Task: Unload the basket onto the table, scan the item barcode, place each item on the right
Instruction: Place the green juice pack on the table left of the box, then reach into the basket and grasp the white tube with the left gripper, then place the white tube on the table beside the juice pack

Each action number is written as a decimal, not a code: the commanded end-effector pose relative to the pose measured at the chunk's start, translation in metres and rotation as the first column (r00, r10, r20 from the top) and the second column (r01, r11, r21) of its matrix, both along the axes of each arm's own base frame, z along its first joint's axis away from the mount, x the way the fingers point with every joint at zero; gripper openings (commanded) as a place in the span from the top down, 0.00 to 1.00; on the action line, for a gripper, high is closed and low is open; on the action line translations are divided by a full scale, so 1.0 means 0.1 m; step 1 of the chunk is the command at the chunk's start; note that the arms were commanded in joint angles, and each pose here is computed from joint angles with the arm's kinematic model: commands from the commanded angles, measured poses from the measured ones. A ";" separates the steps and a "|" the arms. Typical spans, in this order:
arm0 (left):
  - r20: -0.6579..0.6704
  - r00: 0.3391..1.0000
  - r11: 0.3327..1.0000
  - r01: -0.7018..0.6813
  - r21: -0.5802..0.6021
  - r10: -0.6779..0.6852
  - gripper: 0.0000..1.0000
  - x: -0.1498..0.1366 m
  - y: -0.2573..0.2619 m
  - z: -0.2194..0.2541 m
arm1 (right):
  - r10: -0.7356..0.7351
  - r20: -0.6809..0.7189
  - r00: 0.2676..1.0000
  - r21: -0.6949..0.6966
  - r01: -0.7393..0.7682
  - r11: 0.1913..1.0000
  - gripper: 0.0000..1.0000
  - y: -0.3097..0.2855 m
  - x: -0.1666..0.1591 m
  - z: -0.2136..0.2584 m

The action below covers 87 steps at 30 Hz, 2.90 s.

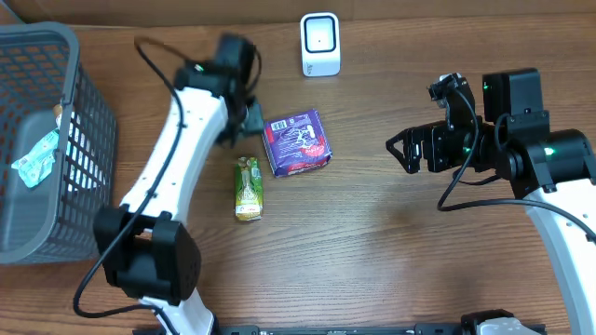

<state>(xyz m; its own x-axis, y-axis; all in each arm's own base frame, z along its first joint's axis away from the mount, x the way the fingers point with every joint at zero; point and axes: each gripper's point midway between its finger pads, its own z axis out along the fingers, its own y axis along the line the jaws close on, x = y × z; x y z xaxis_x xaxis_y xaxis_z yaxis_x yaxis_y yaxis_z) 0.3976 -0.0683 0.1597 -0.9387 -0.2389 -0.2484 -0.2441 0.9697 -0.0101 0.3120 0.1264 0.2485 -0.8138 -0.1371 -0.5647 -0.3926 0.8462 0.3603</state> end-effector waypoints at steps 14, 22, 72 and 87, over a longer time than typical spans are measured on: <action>0.362 0.677 0.724 -0.689 0.005 0.641 0.02 -0.82 3.21 1.97 | 0.005 0.034 0.999 0.006 -0.006 1.000 0.00 0.02 0.02 0.12; 0.110 0.770 0.773 -0.635 0.023 0.629 0.05 -0.61 3.54 0.74 | 0.005 0.031 1.000 0.005 -0.005 1.000 0.00 0.02 0.02 0.11; 0.524 0.731 0.873 -0.486 -0.050 0.437 0.96 -0.56 3.19 2.42 | 0.012 0.034 0.999 0.016 -0.013 1.000 0.00 0.05 0.07 0.10; 0.459 0.888 0.997 0.049 -0.055 -0.018 0.96 -0.36 1.25 2.45 | 0.012 0.022 1.000 0.013 -0.012 1.000 0.00 0.04 0.05 0.08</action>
<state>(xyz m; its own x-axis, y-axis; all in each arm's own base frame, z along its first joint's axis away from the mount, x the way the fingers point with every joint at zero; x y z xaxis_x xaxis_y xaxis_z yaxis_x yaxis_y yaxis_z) 0.3400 0.1097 0.4232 -0.6274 -0.3893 -0.6744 -0.3549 0.9138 -0.1973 0.3135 0.1274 0.2465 -0.8172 -0.1379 -0.5597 -0.3925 0.8442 0.3650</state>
